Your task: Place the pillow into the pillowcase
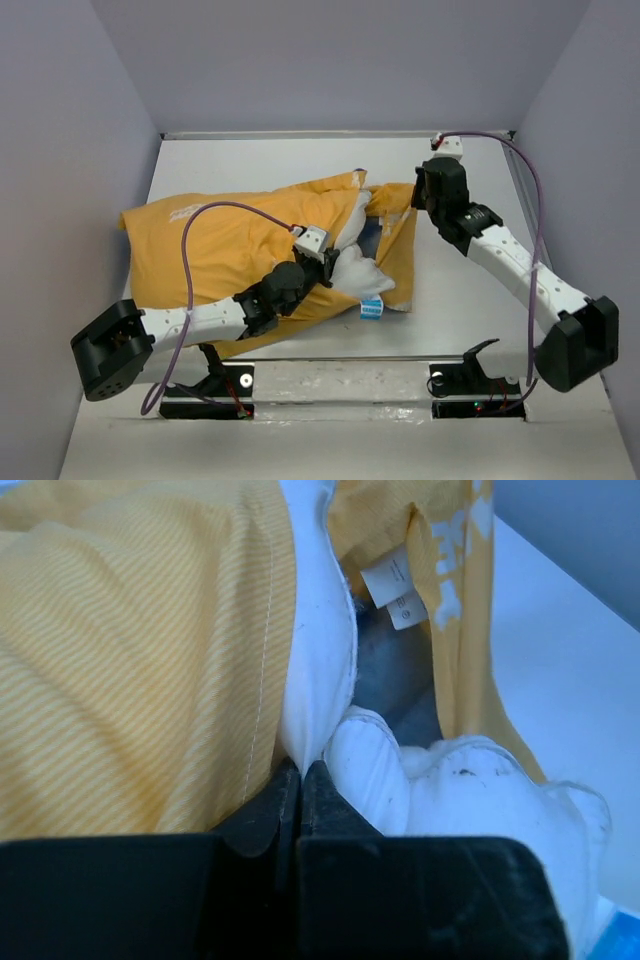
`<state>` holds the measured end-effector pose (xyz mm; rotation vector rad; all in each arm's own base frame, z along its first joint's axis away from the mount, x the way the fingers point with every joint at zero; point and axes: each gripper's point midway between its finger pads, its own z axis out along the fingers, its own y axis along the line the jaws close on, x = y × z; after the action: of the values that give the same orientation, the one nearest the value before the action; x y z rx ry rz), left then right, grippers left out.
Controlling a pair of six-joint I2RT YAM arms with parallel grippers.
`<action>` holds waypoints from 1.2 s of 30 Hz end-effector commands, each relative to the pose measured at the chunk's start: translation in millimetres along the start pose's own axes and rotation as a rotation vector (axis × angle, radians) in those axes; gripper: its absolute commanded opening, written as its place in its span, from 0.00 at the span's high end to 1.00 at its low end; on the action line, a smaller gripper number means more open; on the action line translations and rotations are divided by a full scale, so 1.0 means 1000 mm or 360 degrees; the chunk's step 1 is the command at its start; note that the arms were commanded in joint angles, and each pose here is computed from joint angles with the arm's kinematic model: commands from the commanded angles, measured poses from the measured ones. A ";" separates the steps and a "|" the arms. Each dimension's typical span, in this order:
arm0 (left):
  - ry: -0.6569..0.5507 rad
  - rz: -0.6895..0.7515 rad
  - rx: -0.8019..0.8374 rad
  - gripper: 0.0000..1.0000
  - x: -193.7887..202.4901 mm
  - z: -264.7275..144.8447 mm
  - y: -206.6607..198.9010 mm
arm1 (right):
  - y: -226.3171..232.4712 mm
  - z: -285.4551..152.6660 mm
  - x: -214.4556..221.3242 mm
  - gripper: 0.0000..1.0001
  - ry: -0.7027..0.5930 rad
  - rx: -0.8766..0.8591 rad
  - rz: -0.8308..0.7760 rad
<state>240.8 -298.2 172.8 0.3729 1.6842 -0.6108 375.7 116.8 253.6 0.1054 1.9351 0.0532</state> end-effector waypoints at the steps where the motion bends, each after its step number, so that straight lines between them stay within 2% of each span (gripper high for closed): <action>1: 0.0316 0.0192 0.0009 1.00 0.064 -0.027 0.012 | -0.052 0.004 -0.180 1.00 -0.0847 0.0277 0.0406; 2: 0.0304 0.0192 0.0017 1.00 0.062 -0.028 0.011 | -0.057 0.005 -0.197 1.00 -0.0898 0.0298 0.0435; 4: 0.0295 0.0206 0.0031 1.00 0.060 -0.028 0.010 | -0.065 0.031 -0.195 1.00 -0.0867 0.0365 0.0443; 6: 0.0305 0.0221 0.0035 1.00 0.062 -0.026 0.009 | -0.059 0.032 -0.206 1.00 -0.0888 0.0286 0.0476; 8: 0.0320 0.0229 0.0042 1.00 0.062 -0.023 0.006 | -0.045 0.012 -0.220 1.00 -0.0967 0.0095 0.0603; 10: 0.0339 0.0226 0.0023 1.00 0.063 -0.018 0.005 | -0.022 -0.028 -0.234 1.00 -0.1043 -0.0211 0.0587; 13: 0.0411 0.0241 -0.0035 1.00 0.068 -0.006 0.012 | -0.011 -0.055 -0.214 1.00 -0.0909 -0.0367 0.0554; 15: 0.0377 0.0215 -0.0030 1.00 0.058 0.008 0.006 | -0.008 -0.064 -0.162 1.00 -0.0684 -0.0438 0.0515; 16: 0.0351 0.0191 -0.0036 1.00 0.051 0.014 0.007 | -0.005 -0.059 -0.116 1.00 -0.0486 -0.0467 0.0495; 17: 0.0363 0.0185 -0.0026 1.00 0.053 0.018 0.007 | 0.021 -0.063 -0.089 1.00 -0.0331 -0.0699 0.0437; 19: 0.0350 0.0182 -0.0037 1.00 0.046 0.024 0.006 | 0.051 -0.065 -0.033 1.00 -0.0052 -0.0887 0.0326; 21: 0.0337 0.0136 -0.0072 1.00 0.041 0.024 0.009 | 0.079 -0.064 0.029 1.00 0.0223 -0.0962 0.0206; 23: 0.0266 0.0057 -0.0124 1.00 0.022 0.023 0.015 | 0.088 -0.061 0.076 1.00 0.0385 -0.1008 0.0193; 25: 0.0222 -0.0041 -0.0152 1.00 0.013 0.020 0.018 | 0.088 -0.058 0.100 1.00 0.0443 -0.0995 0.0228; 26: 0.0218 -0.0069 -0.0172 1.00 0.014 0.018 0.025 | 0.088 -0.053 0.106 0.91 0.0432 -0.0983 0.0233; 30: 0.0173 -0.0257 -0.0098 1.00 0.010 0.008 0.031 | 0.086 -0.035 0.140 0.74 0.0536 -0.0918 0.0189; 32: 0.0175 -0.0336 -0.0077 1.00 0.014 0.004 0.039 | 0.098 -0.031 0.159 0.62 0.0589 -0.0902 0.0120; 36: 0.0225 -0.0332 -0.0051 1.00 0.025 0.002 0.039 | 0.120 -0.034 0.177 0.52 0.0617 -0.0924 0.0054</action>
<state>260.9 -273.1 147.8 0.2423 1.8641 -0.6887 274.7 219.9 88.7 -0.2183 2.3511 0.6732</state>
